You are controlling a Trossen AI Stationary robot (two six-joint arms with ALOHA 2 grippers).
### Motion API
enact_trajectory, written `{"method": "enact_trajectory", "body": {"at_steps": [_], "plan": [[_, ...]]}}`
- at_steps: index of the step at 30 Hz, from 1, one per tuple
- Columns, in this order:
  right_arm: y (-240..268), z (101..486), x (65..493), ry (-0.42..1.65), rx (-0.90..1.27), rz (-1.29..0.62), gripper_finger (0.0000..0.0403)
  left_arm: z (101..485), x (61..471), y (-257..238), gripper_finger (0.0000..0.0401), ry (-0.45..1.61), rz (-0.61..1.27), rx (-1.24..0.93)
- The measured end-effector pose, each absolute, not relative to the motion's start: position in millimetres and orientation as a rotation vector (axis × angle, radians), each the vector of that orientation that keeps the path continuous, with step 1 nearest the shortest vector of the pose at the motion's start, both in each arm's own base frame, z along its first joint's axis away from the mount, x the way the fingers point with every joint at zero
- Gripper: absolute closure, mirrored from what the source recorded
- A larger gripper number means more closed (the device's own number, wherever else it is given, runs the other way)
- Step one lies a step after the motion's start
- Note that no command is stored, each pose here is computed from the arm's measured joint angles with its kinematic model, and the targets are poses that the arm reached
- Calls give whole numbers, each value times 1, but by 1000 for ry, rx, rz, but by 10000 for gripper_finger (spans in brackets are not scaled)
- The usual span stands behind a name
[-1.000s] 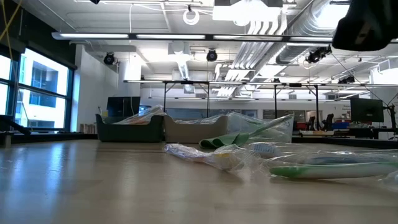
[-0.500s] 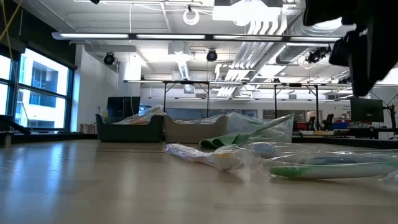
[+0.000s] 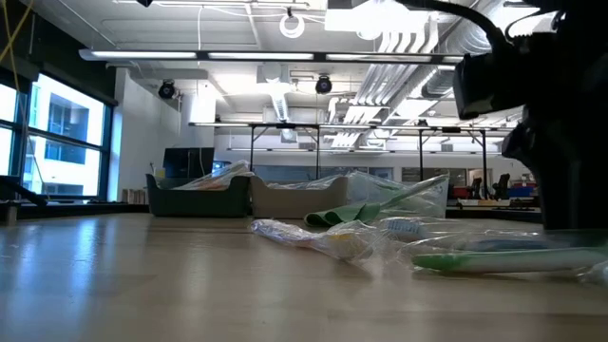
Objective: Pick & Place Toothbrushes
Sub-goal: Put the blue toothbrush into the gray bin
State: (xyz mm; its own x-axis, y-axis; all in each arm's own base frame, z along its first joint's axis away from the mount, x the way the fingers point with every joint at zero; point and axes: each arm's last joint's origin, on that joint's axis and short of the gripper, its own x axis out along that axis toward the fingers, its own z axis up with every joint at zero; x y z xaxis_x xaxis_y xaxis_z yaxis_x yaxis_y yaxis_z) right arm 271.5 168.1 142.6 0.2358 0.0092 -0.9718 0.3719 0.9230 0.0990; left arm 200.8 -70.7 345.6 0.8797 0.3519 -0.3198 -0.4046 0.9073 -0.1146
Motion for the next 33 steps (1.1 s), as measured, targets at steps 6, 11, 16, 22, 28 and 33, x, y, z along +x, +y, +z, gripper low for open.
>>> {"method": "enact_trajectory", "body": {"at_steps": [6,11,16,22,28,33], "plan": [[170,133,274,1332,332,-266,225,343,200,-70,226,325,401,-162],[169,133,274,1320,340,-296,240,342,199,-70,226,334,403,-156],[169,132,274,1321,337,-303,281,342,199,-70,226,334,403,-155],[168,131,273,1323,335,-308,339,342,199,-70,226,334,403,-155],[168,133,273,1321,358,-317,381,342,199,-70,226,334,403,-155],[168,137,272,1307,375,-319,387,342,199,-70,226,334,403,-155]]}}
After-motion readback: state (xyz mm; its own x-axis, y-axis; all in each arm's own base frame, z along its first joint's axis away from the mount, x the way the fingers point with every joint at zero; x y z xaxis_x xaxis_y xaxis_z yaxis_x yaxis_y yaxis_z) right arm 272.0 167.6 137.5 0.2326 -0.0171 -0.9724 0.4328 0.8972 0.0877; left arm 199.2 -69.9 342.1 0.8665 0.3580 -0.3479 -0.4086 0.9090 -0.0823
